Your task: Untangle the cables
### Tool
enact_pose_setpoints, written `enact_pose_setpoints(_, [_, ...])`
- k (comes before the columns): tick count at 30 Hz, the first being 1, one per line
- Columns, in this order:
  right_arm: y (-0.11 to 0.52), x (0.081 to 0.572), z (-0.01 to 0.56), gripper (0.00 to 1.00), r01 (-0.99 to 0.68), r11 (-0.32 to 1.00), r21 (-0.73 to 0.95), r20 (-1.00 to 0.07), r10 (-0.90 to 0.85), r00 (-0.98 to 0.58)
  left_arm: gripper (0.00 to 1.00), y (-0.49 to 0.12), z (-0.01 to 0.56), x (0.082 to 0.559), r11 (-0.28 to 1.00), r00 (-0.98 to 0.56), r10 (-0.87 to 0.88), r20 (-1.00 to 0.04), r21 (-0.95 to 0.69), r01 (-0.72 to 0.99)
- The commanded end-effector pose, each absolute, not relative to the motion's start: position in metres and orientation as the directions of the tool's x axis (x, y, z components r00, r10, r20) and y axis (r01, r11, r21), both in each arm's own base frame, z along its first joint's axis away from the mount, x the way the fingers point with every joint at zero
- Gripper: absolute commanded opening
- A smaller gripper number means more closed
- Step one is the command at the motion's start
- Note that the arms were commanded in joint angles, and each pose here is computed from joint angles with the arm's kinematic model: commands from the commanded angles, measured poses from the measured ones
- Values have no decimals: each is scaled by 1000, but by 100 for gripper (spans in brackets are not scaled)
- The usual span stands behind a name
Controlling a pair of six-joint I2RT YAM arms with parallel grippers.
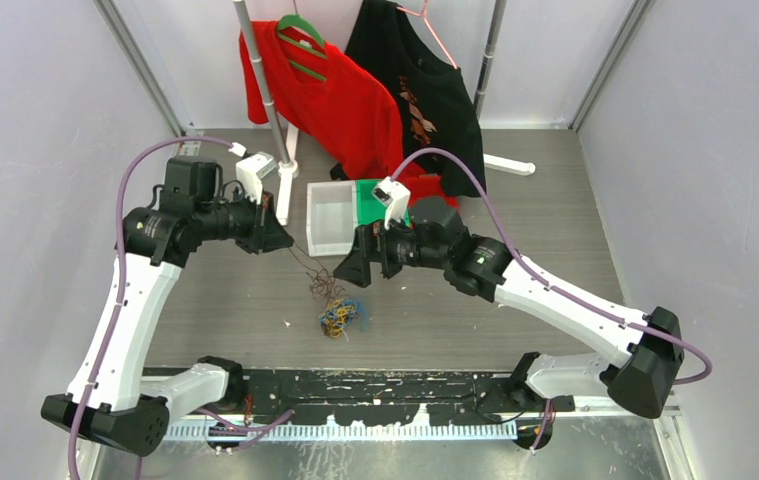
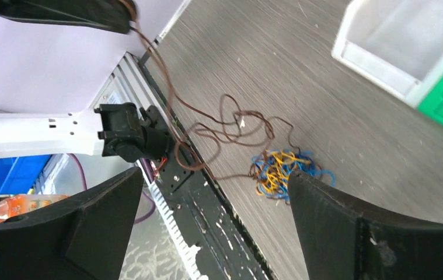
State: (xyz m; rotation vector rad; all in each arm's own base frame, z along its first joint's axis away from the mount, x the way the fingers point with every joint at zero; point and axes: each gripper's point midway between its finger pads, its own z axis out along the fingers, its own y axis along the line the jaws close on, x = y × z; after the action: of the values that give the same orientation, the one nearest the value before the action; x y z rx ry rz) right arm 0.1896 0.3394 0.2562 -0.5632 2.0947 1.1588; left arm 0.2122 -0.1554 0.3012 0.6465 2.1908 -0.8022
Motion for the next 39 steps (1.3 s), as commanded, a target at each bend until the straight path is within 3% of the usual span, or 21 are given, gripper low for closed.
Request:
enact_pose_setpoints(1, [370, 208, 313, 98, -749, 463, 473, -861, 65, -504, 0, -152, 317, 210, 714, -632, 155, -759, -356, 603])
enact_pose_setpoints(7, [394, 209, 320, 97, -777, 479, 410, -904, 97, -417, 0, -147, 320, 209, 736, -633, 150, -760, -341, 585])
enact_pose_setpoints(15, [410, 222, 294, 91, -735, 556, 389, -903, 71, -424, 0, -148, 323, 205, 730, -628, 147, -764, -344, 590])
enact_pose_setpoints(24, [397, 258, 270, 65, -591, 733, 338, -911, 95, -402, 0, -154, 340, 191, 681, -621, 155, -769, -372, 631])
enact_pose_setpoints(39, [414, 249, 224, 73, -559, 744, 365, -897, 121, -425, 0, -173, 419, 189, 578, -542, 103, -834, -393, 715])
